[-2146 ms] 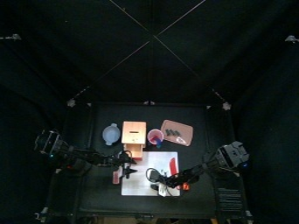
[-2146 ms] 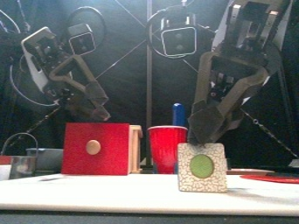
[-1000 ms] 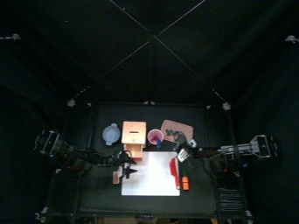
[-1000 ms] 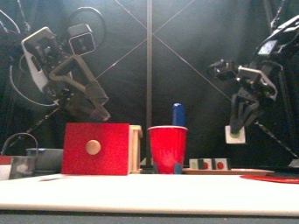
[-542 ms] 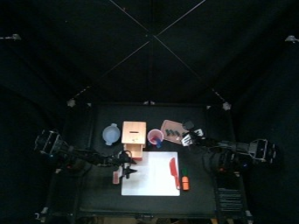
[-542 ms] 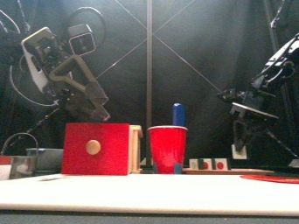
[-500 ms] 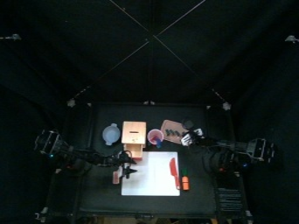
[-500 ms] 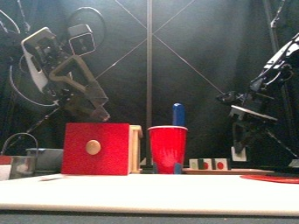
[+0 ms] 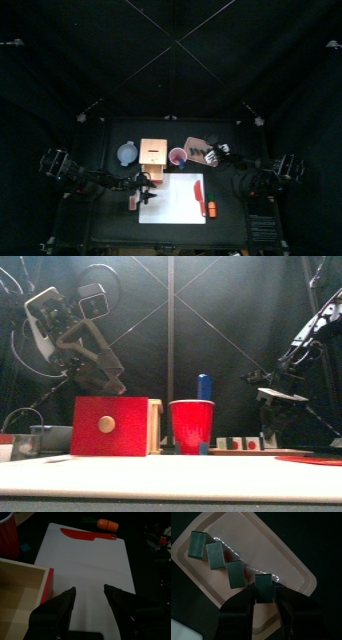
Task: Place sushi on board then cut the sushi with the knife then place the pieces on the plate
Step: Place the 4 sushi pieces on the plate
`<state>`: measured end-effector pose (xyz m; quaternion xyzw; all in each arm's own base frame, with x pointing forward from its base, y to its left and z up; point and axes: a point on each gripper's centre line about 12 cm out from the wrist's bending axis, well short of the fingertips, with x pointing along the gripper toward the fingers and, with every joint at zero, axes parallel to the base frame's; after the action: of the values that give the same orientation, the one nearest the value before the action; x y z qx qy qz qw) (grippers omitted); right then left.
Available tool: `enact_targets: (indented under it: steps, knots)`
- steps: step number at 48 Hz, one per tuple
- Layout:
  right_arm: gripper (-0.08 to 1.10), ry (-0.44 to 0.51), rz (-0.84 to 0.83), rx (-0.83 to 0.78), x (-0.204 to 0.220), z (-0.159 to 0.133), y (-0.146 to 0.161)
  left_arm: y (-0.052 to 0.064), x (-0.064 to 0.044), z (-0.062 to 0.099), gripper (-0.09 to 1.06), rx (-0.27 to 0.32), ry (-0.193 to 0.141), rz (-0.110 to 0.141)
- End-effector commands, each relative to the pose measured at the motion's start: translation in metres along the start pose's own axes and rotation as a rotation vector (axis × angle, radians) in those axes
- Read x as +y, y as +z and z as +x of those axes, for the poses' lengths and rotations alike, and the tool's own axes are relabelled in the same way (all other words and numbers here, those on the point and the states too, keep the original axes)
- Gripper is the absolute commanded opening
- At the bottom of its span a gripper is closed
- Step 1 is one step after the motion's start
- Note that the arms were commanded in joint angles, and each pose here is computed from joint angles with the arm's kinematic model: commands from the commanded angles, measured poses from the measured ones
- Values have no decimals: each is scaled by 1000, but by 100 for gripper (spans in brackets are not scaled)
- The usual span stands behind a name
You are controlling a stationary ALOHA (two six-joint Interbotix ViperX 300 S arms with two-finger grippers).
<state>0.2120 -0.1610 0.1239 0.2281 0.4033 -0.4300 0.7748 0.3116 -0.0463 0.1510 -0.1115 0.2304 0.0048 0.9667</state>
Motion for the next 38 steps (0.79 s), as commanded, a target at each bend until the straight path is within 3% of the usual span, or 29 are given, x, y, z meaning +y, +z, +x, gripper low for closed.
enact_targets:
  steps: [1,8,25,30,38]
  knots:
    - [71,8,13,-31,1,-4,10,8,-3,1,85,-26,-8,1]
    - [80,5,31,-30,-1,-4,11,7,-2,1,85,-20,-5,-1]
    - [81,30,49,-107,0,-26,24,8,-3,1,85,-26,-8,-1]
    - [81,86,47,-172,7,-46,30,9,-4,2,85,-27,-9,-1]
    - [81,286,-55,-284,42,-85,28,10,-4,2,85,-29,-9,-3]
